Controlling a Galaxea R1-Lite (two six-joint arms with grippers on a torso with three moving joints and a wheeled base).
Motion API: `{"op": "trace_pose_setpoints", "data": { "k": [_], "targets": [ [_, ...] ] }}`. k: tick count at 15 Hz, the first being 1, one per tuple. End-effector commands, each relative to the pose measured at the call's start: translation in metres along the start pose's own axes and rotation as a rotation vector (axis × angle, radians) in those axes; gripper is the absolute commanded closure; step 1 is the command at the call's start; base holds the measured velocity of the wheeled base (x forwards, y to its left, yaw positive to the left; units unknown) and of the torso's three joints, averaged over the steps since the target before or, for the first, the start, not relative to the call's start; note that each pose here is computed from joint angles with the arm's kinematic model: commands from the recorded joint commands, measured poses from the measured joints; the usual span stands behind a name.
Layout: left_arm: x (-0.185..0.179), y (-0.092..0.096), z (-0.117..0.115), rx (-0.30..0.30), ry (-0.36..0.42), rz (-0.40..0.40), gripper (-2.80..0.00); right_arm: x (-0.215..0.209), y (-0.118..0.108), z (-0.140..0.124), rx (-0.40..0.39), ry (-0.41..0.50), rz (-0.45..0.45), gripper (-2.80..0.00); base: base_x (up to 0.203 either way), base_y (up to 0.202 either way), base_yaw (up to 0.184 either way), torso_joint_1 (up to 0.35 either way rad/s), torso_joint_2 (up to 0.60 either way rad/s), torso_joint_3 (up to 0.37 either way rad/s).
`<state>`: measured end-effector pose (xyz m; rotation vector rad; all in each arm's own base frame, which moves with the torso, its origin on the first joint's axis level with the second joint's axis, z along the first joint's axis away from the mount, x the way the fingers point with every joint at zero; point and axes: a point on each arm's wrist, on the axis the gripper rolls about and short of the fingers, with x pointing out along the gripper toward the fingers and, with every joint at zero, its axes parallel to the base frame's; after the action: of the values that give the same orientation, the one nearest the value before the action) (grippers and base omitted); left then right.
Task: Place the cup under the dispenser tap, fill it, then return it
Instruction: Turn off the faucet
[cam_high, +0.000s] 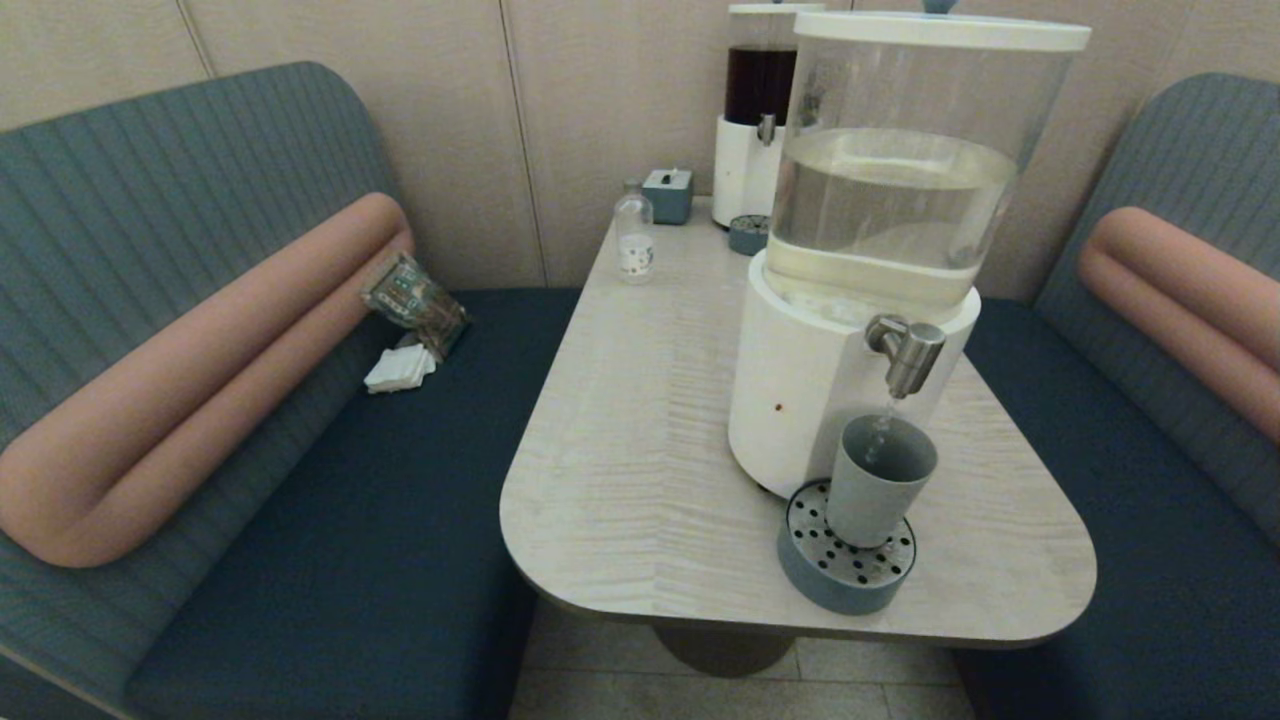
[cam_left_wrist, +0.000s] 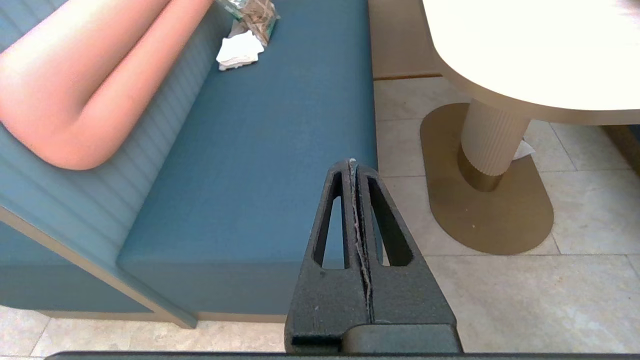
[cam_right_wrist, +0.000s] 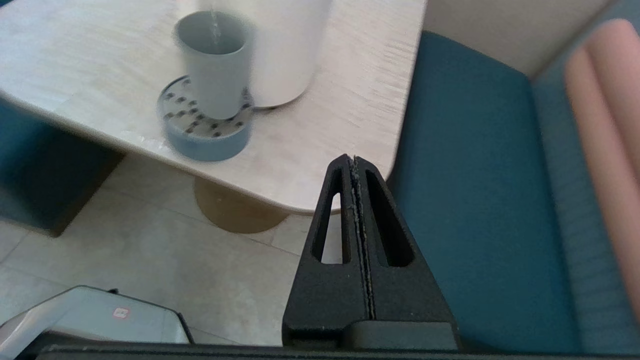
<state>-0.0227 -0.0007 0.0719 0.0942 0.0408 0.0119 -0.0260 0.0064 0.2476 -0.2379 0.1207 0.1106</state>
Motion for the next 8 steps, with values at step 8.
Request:
{"op": "trace_pose_setpoints", "data": {
  "k": [8],
  "targets": [
    [0.000, 0.000, 0.000, 0.000, 0.000, 0.000, 0.00, -0.033, 0.016, -0.067, -0.001, -0.132, 0.002, 0.00, 0.000, 0.000, 0.000, 0.000, 0.00, 0.000]
  ]
}}
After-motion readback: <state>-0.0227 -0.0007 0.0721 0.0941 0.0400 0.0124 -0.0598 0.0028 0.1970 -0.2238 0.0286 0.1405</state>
